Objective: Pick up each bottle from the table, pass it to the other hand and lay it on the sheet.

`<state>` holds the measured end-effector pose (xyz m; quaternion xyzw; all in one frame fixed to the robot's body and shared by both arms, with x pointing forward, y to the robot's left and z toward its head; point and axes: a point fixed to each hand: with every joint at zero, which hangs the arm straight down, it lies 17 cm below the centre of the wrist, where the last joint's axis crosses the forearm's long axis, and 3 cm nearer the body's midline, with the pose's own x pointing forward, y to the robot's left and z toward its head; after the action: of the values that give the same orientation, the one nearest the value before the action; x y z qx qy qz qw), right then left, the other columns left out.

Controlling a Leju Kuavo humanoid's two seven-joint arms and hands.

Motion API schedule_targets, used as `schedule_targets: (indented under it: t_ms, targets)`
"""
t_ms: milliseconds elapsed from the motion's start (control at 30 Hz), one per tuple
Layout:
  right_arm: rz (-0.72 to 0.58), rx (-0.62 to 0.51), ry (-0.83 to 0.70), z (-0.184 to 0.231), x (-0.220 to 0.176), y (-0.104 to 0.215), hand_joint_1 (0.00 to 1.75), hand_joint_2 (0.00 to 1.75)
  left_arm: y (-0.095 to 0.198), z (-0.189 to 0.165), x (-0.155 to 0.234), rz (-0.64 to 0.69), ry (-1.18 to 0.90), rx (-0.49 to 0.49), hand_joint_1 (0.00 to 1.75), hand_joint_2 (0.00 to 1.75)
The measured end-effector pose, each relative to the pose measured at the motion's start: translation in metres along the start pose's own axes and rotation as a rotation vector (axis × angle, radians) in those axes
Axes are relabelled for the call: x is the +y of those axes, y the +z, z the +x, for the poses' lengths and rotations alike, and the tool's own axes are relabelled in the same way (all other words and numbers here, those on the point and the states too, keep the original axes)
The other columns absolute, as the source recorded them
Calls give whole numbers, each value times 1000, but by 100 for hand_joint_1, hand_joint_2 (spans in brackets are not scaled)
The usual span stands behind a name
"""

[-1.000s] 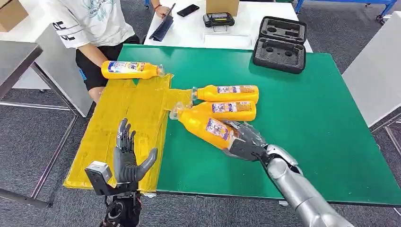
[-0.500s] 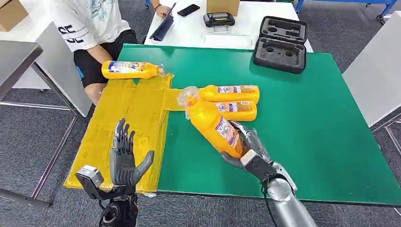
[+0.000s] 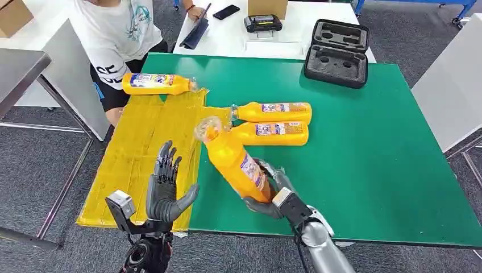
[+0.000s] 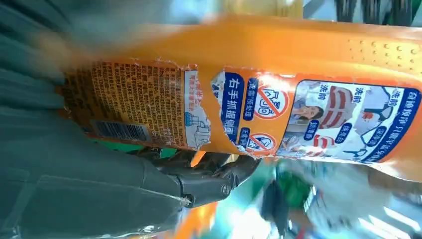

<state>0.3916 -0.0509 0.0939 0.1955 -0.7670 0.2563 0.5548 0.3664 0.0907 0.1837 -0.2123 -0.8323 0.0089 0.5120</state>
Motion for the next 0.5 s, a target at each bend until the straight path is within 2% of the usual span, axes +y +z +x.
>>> schedule_targets:
  t_ms: [167, 500]
  targets:
    - [49, 38, -72, -17, 37, -3, 175, 175, 3, -8, -8, -32, 9, 29, 0, 175]
    - [118, 91, -135, -32, 74, 1, 175, 175, 6, -19, -16, -65, 23, 64, 0, 175]
